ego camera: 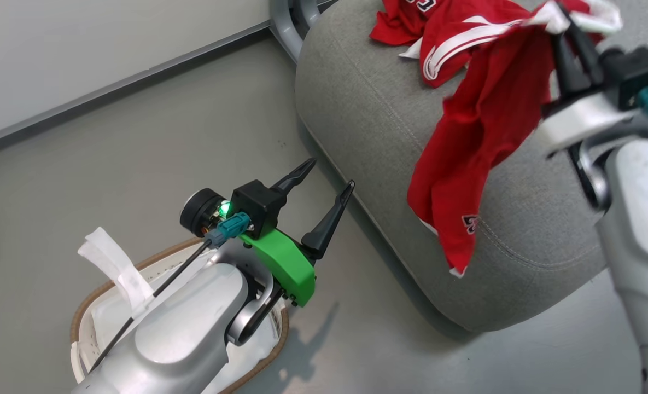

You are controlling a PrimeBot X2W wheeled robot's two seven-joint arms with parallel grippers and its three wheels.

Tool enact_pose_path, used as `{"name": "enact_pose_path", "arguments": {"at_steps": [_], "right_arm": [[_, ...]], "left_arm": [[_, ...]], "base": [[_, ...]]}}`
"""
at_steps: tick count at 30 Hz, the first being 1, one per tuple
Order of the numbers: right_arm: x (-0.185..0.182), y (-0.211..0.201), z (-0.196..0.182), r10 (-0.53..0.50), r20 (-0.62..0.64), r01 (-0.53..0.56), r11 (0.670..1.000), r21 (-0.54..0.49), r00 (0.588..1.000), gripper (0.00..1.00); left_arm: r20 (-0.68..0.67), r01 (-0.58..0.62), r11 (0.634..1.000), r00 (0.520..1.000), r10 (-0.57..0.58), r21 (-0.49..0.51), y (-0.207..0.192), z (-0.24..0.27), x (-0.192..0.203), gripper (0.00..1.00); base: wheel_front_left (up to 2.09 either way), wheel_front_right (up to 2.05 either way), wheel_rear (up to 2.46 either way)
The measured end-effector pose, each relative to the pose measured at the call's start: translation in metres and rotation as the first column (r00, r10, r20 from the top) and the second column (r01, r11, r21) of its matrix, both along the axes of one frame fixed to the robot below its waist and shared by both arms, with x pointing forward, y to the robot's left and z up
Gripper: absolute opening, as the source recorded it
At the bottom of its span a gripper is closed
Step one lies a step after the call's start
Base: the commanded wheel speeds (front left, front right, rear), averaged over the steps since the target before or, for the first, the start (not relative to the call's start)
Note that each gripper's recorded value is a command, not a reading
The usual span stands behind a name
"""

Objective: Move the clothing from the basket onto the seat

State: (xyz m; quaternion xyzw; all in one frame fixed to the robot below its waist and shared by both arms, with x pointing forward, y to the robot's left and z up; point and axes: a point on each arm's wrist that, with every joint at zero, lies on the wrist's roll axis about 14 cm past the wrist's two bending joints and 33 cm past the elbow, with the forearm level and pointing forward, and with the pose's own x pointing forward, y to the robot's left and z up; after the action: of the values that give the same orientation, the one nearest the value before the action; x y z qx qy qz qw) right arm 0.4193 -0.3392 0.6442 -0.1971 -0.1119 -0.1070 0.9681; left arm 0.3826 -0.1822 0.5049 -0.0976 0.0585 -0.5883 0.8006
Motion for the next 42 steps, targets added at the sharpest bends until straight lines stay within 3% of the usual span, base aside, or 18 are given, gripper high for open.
{"name": "enact_pose_path", "arguments": {"at_steps": [8,17,23,26,29,35,39,40,42], "right_arm": [[0.043,-0.027,0.074,-0.030,0.081,0.036,0.996,-0.085,0.996,0.00],[0.065,-0.085,0.179,-0.167,0.201,0.205,0.960,-0.191,0.965,0.00],[0.084,-0.111,0.187,-0.241,0.181,0.281,0.929,-0.241,0.953,0.00],[0.100,-0.128,0.161,-0.290,0.117,0.310,0.918,-0.248,0.950,0.00],[0.120,-0.140,0.115,-0.312,0.044,0.314,0.929,-0.194,0.949,0.00],[0.159,-0.136,-0.015,-0.285,-0.152,0.271,0.957,-0.107,0.946,0.00],[0.164,-0.130,-0.087,-0.271,-0.265,0.264,0.963,-0.063,0.925,0.00],[0.163,-0.129,-0.105,-0.269,-0.294,0.267,0.962,-0.049,0.917,0.04],[0.157,-0.128,-0.137,-0.272,-0.357,0.277,0.960,-0.039,0.893,0.33]], "left_arm": [[-0.006,-0.045,0.999,0.999,0.045,-0.009,0.013,-0.006,0.017,1.00],[0.009,-0.079,0.997,0.997,0.079,0.017,0.032,-0.022,0.038,1.00],[-0.001,-0.098,0.995,0.995,0.098,0.015,0.041,-0.032,0.054,1.00],[-0.001,-0.108,0.994,0.994,0.108,0.014,0.045,-0.039,0.064,1.00],[-0.009,-0.117,0.993,0.993,0.117,0.021,0.048,-0.049,0.071,1.00],[-0.063,-0.119,0.990,0.990,0.124,0.071,0.057,-0.084,0.077,1.00],[-0.085,-0.130,0.987,0.987,0.138,0.095,0.064,-0.103,0.083,1.00],[-0.092,-0.129,0.987,0.986,0.138,0.096,0.064,-0.107,0.084,1.00],[-0.106,-0.125,0.987,0.985,0.136,0.104,0.064,-0.113,0.083,1.00]], "base": [[0.00,0.00,0.00],[0.00,0.00,0.00],[0.00,0.00,0.00],[0.00,0.00,0.00],[0.00,0.00,0.00],[0.00,0.00,0.00],[0.00,0.00,0.00],[0.00,0.00,0.00],[0.00,0.00,0.00]]}}
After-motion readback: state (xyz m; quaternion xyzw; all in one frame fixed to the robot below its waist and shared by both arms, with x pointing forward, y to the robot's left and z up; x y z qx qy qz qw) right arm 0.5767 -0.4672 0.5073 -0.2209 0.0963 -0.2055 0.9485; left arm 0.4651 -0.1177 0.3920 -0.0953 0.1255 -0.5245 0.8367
